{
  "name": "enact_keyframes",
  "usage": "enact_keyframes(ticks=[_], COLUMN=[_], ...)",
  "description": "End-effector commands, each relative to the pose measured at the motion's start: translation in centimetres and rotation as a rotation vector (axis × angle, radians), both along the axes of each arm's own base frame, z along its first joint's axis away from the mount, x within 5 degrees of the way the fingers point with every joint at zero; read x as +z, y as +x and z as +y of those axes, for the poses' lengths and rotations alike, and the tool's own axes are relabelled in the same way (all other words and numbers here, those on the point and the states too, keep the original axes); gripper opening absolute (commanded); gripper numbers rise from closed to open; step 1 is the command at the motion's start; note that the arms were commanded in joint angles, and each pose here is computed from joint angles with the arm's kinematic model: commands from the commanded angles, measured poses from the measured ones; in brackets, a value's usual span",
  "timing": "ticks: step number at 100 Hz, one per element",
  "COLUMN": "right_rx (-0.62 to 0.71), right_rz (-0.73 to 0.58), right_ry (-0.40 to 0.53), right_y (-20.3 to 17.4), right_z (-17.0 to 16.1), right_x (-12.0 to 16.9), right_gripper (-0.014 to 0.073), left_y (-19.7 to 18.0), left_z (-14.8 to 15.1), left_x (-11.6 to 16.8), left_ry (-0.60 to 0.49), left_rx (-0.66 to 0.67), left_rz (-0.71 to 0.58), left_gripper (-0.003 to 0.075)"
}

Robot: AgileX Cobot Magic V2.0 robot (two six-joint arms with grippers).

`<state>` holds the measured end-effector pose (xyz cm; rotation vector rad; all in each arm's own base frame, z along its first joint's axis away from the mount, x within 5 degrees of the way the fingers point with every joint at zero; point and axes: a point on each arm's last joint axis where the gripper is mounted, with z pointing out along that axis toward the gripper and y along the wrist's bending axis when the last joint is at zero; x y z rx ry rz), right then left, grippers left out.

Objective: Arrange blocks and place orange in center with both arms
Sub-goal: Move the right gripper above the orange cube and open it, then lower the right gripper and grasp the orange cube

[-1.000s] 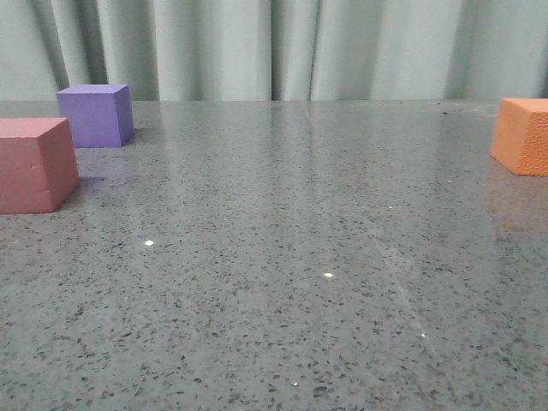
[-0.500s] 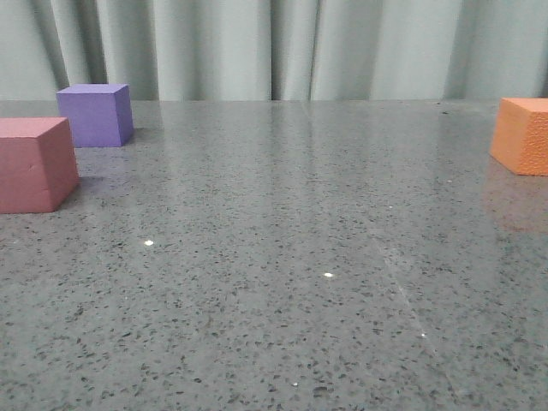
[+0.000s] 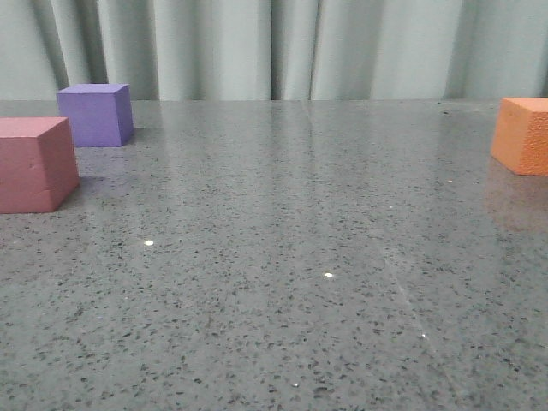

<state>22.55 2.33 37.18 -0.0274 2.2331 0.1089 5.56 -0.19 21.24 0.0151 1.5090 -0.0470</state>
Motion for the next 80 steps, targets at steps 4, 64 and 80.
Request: enact_keyframes(ticks=[4,64,80], right_rx=[0.000,-0.038,-0.037], right_rz=[-0.130,-0.005,0.028], right_ry=[0.010,-0.009,-0.019], right_y=[1.1,8.6,9.4], right_z=[0.1,-0.4,-0.4], right_x=[1.6,-2.0,-3.1], right_gripper=[0.0634,0.0634,0.0634], left_y=[-0.1,-0.1,-0.1], left_z=[-0.2,-0.2,-0.2], left_x=[-1.0,-1.0,-1.0], left_ry=[-0.009,-0.009,-0.009], left_rx=[-0.021,-0.021,-0.021], left_rz=[-0.051,-0.051,-0.051], left_gripper=[-0.0019,-0.0019,-0.0019])
